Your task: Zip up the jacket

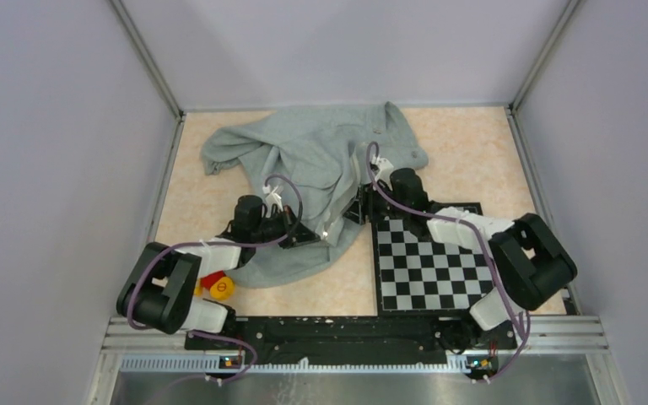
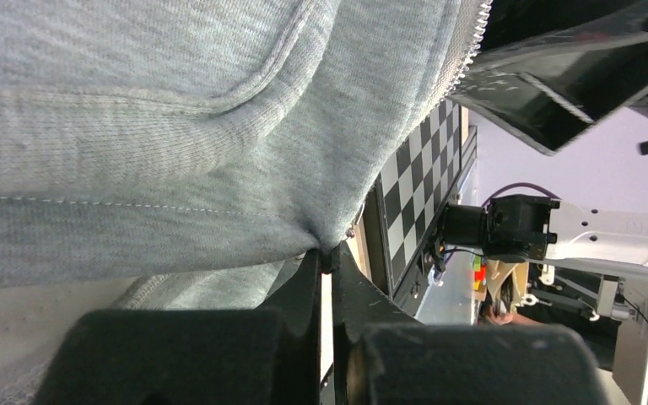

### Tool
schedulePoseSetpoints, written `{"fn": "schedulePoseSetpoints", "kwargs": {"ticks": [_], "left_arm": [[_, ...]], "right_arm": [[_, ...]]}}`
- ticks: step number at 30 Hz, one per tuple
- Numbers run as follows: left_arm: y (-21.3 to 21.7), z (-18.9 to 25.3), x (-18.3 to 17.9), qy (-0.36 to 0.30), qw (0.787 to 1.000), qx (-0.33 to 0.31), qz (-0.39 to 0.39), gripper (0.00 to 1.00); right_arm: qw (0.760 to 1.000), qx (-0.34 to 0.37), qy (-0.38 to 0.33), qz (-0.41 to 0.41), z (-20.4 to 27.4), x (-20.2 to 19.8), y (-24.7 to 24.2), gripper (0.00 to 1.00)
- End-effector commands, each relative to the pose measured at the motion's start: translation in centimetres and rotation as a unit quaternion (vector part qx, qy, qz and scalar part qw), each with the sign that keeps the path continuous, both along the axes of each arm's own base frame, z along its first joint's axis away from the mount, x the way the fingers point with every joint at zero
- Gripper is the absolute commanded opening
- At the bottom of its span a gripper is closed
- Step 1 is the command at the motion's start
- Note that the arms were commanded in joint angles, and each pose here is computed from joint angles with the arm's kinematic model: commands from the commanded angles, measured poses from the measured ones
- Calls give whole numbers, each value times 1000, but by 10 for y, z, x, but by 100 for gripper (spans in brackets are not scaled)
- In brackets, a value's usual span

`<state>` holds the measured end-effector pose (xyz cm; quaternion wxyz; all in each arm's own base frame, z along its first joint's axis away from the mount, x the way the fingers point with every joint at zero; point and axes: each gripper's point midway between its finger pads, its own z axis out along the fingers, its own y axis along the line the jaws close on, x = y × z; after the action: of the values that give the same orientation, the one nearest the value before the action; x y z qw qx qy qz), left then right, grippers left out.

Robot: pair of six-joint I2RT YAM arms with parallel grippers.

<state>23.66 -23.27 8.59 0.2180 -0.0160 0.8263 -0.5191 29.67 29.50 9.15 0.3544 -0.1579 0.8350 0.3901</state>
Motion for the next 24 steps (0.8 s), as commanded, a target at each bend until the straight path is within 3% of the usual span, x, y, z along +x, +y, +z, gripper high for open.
{"fn": "schedulePoseSetpoints", "kwargs": {"ticks": [1, 6, 12, 14, 16, 18, 24], "left_arm": [[-9, 15, -4, -1, 999, -32, -41, 0], [-11, 11, -8, 17, 997, -46, -59, 0], [-8, 8, -6, 24, 997, -49, -61, 0], [-9, 7, -6, 32, 996, -51, -66, 0], [-9, 6, -7, 44, 995, -53, -72, 0], [-8, 6, -9, 52, 994, -57, -78, 0], [-6, 5, -10, 62, 993, -55, -79, 0]], "right_arm": [[994, -106, -35, 18, 7, -9, -18, 59], [961, -190, -181, 81, 16, -38, 3, 62], [926, -213, -305, 62, 34, -49, 21, 63], [907, -204, -354, 101, 31, -63, 27, 66], [872, -168, -425, 177, 28, -83, 39, 83], [846, -164, -485, 149, 31, -81, 35, 92], [813, -118, -552, 142, 55, -85, 54, 93]]}}
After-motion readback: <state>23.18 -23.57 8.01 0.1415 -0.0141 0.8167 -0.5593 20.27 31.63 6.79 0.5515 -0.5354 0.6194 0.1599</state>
